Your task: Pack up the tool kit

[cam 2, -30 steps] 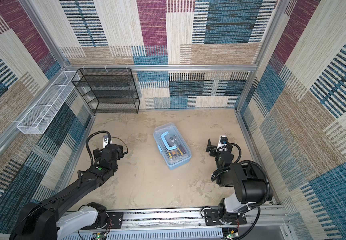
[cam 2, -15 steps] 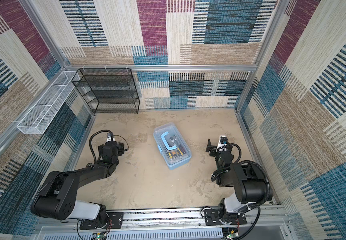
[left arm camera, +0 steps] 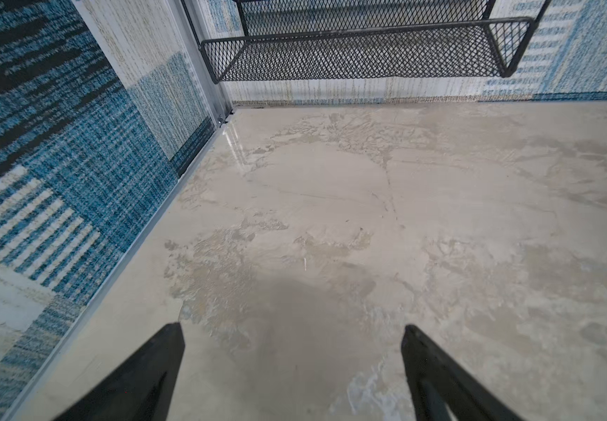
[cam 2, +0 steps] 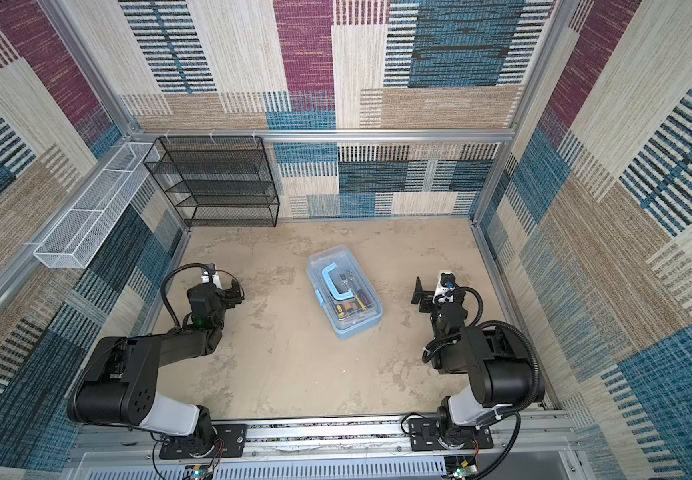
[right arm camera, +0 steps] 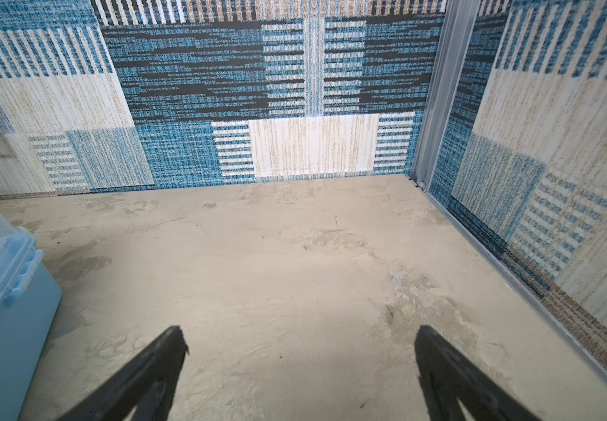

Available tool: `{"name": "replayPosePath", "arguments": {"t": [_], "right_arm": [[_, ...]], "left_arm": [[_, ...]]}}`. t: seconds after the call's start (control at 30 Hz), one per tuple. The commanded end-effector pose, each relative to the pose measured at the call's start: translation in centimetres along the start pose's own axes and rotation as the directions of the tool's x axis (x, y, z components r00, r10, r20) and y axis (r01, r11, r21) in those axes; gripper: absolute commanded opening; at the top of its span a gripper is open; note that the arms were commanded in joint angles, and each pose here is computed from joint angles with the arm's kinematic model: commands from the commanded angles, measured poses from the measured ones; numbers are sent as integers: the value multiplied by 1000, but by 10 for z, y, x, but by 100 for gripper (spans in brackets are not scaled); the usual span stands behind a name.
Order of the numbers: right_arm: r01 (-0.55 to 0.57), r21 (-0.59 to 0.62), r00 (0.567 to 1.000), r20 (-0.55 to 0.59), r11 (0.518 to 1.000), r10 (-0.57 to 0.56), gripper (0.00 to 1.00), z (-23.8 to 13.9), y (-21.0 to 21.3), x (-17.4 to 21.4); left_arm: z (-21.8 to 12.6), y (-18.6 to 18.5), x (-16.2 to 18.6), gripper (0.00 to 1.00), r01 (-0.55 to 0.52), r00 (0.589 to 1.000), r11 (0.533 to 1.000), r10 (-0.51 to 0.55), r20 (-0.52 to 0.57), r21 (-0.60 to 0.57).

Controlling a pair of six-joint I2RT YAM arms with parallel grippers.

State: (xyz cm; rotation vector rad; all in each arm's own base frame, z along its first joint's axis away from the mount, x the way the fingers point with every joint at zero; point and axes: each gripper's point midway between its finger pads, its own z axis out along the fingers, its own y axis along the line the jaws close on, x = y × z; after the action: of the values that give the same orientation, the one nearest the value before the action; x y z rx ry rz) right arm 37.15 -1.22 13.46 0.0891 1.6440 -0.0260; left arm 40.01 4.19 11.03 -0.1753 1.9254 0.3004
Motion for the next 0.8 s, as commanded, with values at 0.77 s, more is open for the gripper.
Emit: {"name": "replayPosePath", "arguments": {"t": [0.77], "right_arm": [[1,-10,999,47,1000,-1,100,-1,2,-12]], "left_arm": [[-1,-7,14,99,50,999,996,-51,5,72]]}}
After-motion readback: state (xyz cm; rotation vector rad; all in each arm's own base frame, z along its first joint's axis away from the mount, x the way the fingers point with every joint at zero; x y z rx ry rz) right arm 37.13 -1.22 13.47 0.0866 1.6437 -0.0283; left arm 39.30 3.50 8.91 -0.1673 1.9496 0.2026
